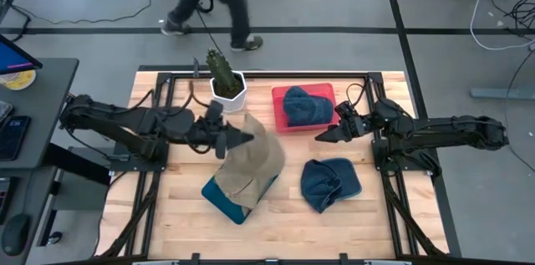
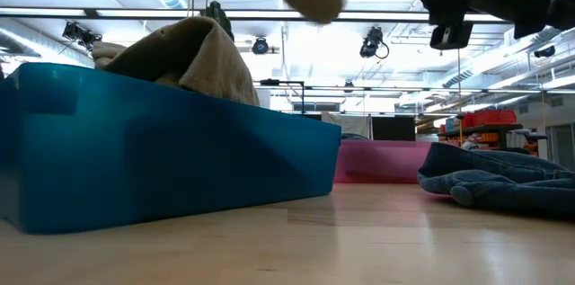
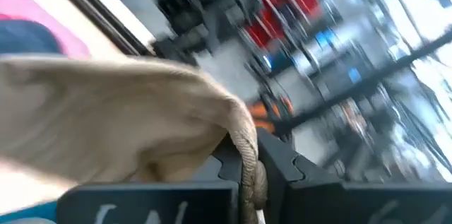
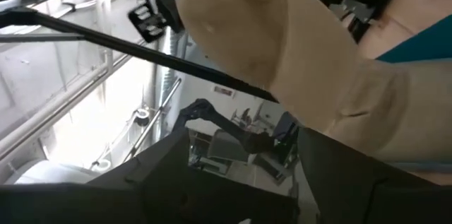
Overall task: Pick & Place hat
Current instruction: Put the brown cap into the blue bin
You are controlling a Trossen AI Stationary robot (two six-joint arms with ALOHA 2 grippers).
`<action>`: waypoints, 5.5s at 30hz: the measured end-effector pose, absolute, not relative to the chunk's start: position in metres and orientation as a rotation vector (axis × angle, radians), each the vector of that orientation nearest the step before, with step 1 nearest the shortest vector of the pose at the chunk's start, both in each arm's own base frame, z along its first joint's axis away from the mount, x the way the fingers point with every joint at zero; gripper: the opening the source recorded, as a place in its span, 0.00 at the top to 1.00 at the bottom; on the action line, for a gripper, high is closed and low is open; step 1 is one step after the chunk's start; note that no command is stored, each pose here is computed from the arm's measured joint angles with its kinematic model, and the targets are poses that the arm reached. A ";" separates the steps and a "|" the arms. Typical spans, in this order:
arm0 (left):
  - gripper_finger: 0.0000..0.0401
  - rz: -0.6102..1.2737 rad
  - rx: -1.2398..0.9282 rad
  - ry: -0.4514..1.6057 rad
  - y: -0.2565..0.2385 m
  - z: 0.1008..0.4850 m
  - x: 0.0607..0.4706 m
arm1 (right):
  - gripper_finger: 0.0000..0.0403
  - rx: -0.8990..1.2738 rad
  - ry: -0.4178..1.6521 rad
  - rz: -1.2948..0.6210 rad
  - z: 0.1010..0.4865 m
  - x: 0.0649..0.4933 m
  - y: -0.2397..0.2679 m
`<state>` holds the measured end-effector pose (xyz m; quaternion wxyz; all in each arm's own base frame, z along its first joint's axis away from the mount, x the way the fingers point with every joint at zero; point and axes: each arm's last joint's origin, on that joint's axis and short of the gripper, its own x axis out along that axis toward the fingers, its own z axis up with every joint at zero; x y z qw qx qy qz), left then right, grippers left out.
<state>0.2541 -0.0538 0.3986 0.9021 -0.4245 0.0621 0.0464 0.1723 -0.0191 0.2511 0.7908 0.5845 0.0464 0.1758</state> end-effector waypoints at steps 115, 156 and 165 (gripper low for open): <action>0.95 0.845 -0.869 -0.427 -0.212 0.209 0.323 | 0.34 1.260 0.164 0.253 0.239 0.174 -0.022; 0.36 0.807 -0.367 -0.081 -0.208 0.240 0.305 | 0.34 1.250 0.165 0.258 0.239 0.174 -0.022; 0.34 0.707 -0.383 0.199 -0.195 0.236 0.286 | 0.34 1.247 0.161 0.260 0.239 0.174 -0.022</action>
